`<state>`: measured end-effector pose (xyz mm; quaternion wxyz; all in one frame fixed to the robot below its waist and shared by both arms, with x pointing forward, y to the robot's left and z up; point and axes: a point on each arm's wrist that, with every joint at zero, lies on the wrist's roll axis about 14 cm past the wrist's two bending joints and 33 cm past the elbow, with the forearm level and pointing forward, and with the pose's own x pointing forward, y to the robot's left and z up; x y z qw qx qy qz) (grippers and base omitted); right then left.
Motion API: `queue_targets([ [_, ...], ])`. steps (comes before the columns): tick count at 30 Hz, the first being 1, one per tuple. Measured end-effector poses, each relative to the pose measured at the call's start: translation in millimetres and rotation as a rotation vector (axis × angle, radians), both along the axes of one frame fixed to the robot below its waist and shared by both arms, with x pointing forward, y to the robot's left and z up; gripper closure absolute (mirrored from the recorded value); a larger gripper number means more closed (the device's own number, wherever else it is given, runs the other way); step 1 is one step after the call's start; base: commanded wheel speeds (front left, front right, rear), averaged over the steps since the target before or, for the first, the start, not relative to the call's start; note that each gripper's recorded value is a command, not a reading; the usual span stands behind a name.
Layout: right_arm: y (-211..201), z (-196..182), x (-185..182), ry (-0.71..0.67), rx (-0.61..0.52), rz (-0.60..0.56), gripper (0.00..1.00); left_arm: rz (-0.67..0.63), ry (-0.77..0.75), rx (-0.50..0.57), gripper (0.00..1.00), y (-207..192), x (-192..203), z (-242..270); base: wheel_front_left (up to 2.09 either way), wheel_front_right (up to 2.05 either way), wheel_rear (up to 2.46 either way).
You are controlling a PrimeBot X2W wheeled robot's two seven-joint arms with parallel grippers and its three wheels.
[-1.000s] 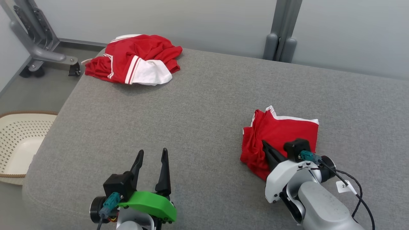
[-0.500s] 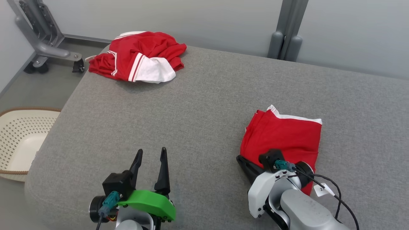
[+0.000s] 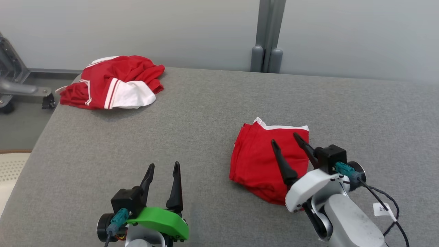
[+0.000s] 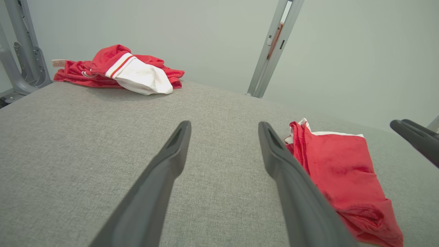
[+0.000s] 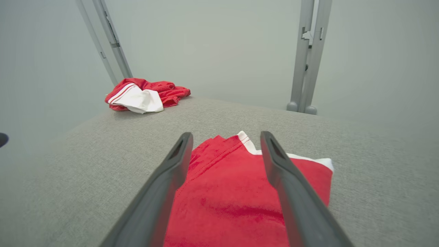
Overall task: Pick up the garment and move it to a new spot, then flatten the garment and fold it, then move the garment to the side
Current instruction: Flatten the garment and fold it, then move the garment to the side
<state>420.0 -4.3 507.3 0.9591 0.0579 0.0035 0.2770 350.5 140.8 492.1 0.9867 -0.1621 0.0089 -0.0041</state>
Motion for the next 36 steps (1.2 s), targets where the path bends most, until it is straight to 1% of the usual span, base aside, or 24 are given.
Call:
queue_targets([
  [7,-77.9,-1.1,-18.4,-0.022,0.022,-0.225,0.00,-0.057,-0.003,-0.013,0.00,-19.6,0.0,-1.7,0.00,0.00,0.00],
  [12,-115.0,-8.7,-40.8,-0.009,0.042,-0.332,0.00,-0.066,0.009,0.001,0.00,-21.2,-4.8,-8.3,0.00,0.00,0.00],
  [16,-133.8,-11.1,-56.9,-0.005,0.062,-0.389,0.00,-0.051,0.016,0.018,0.00,-15.1,-8.4,-12.3,0.00,0.00,0.00],
  [20,-144.6,-14.1,-69.3,0.004,0.082,-0.423,0.00,-0.044,0.029,0.044,0.00,-10.1,-14.1,-18.7,0.00,0.00,0.00],
  [23,-146.1,-14.8,-74.0,0.006,0.088,-0.428,0.00,-0.041,0.026,0.051,0.00,-7.4,-15.3,-18.8,0.00,0.00,0.00],
  [36,-140.5,-12.5,-73.3,0.002,0.094,-0.411,0.00,-0.034,0.011,0.069,0.00,-2.9,-18.4,-16.5,0.00,0.00,0.00],
])
